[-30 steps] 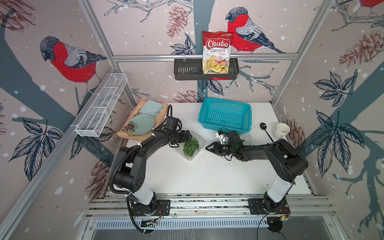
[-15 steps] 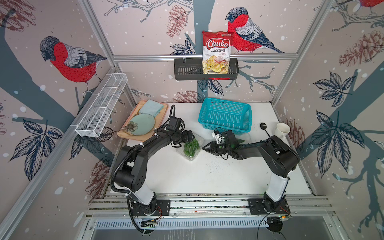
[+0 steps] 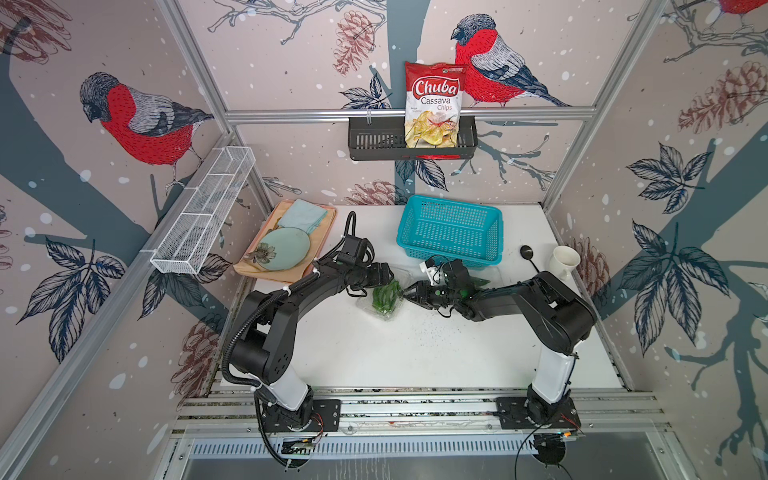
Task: Take small green peppers out of containers
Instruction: Move the packing box to the center of the board.
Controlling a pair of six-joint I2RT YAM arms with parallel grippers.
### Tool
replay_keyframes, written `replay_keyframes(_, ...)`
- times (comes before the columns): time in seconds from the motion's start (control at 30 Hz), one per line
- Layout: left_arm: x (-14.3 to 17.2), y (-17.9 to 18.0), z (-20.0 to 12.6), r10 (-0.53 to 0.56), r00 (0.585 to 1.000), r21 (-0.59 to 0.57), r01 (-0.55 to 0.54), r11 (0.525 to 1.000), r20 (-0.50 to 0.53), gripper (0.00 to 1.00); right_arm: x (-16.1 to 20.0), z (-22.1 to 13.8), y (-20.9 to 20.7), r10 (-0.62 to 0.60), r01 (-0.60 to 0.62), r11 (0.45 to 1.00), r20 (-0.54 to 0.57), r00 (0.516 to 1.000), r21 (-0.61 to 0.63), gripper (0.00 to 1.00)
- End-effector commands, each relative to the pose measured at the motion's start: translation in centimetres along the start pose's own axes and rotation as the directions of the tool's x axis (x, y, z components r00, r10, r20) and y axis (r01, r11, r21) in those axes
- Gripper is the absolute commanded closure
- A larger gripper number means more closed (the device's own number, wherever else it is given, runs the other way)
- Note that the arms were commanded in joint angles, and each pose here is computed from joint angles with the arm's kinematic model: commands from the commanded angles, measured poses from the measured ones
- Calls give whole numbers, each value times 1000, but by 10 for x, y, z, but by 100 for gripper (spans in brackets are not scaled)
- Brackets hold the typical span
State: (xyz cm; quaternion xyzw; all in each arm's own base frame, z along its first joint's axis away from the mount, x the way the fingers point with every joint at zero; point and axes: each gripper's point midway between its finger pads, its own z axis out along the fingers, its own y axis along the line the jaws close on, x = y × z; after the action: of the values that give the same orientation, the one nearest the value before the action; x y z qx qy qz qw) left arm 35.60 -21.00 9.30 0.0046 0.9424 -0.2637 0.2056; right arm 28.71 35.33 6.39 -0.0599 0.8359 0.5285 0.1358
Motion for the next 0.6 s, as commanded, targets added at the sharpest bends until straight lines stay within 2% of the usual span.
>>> replay_keyframes(0.0, -3, -6, -1, -11, 1000, 18, 11, 1000, 18, 13, -5, 2, 2, 3, -3, 1000, 8, 1000, -6, 51)
replay_keyframes(0.13, -6, -4, -5, -3, 999, -19, 4, 1000, 45, 12, -5, 0, -10, 17, -17, 998, 1, 1000, 63, 56)
replay_keyframes(0.3, -14, -3, -17, 66, 992, -163, -47, 986, 112, 10, -3, 1, -18, 32, -30, 995, -20, 999, 99, 67)
replay_keyframes(0.47, -18, -2, -37, 165, 972, -362, -94, 927, 169, 8, -3, 5, -21, 37, -31, 992, -43, 998, 120, 73)
replay_keyframes(0.53, -18, -2, -48, 186, 963, -410, -92, 907, 195, 7, -4, 5, -20, 37, -31, 992, -50, 998, 125, 76)
replay_keyframes(0.57, -18, -4, -53, 198, 958, -421, -96, 902, 207, 4, -4, 5, -20, 38, -31, 991, -53, 998, 128, 78)
